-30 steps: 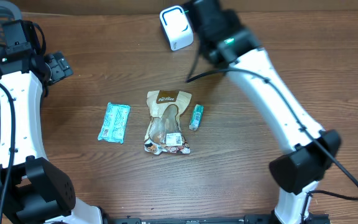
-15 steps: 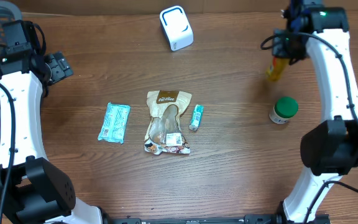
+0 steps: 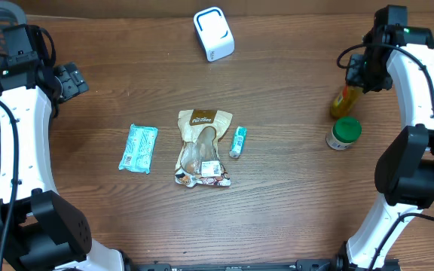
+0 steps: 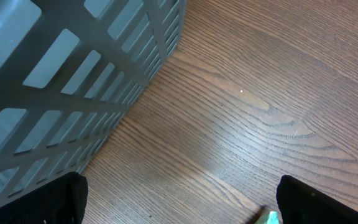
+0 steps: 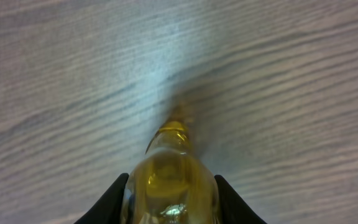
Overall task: Scan the item barcode
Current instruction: 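Carry the bottle right and set it upright beside the jar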
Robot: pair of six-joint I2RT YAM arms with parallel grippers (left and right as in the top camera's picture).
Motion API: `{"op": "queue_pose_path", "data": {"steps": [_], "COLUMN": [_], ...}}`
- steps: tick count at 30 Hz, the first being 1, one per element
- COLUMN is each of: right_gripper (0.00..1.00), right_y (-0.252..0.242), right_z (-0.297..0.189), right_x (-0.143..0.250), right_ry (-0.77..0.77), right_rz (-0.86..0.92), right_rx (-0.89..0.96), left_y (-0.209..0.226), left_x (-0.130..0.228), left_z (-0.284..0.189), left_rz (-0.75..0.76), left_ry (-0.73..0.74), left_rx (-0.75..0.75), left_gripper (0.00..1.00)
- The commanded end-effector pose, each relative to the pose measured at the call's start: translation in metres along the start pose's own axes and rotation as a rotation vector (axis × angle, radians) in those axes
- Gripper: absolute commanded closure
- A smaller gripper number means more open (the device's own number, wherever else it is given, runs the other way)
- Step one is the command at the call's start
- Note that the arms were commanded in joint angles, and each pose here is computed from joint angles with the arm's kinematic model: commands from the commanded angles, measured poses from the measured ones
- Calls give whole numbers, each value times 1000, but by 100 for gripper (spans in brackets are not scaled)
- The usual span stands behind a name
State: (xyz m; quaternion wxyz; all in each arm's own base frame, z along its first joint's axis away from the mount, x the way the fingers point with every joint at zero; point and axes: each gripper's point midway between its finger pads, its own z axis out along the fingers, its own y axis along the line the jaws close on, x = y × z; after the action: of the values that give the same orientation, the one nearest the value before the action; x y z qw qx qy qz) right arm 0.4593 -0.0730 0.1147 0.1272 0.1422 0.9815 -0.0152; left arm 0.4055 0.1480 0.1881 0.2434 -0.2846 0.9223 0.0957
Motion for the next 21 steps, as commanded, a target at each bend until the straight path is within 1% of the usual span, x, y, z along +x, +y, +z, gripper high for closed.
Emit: {"op": "queue_pose_path", "data": {"steps": [1,3,6,7,9,12,15,17,21], "right_gripper": [85,82,71,67,54,43,27,22,20], "right_y": [1,2,2,2,2,1,1,2,2], "right_z": [2,5,5,5,5,5,5,5,0], "right_x": [-1,-2,-1,-1,-1,1,2,2,1], "right_ry": [-16,-19,-19,-18,-17,-11,-6,-7,-15], "right_rz": [16,16,16,16,16,16,16,15,16], "right_rx": [-9,-9,-9,-9,-9,-8,-8,-8,-9], "left_y": [5,5,5,5,5,5,5,5,5], "left_x": [-9,-9,-9,-9,-9,-9,-9,-9,-9], "left_z": [-7,-7,-7,-7,-7,-7,-7,-7,-7], "left_rz": [-2,-2,-2,-2,-2,-2,-2,-2,-2], "left_ry": [-31,-31,-31,-31,-31,-31,-31,-31,-31], "left_rx": [-10,-10,-10,-10,-10,-10,-10,-10,-10], "left_gripper": [0,0,1,0,0,0,0,0,0]}}
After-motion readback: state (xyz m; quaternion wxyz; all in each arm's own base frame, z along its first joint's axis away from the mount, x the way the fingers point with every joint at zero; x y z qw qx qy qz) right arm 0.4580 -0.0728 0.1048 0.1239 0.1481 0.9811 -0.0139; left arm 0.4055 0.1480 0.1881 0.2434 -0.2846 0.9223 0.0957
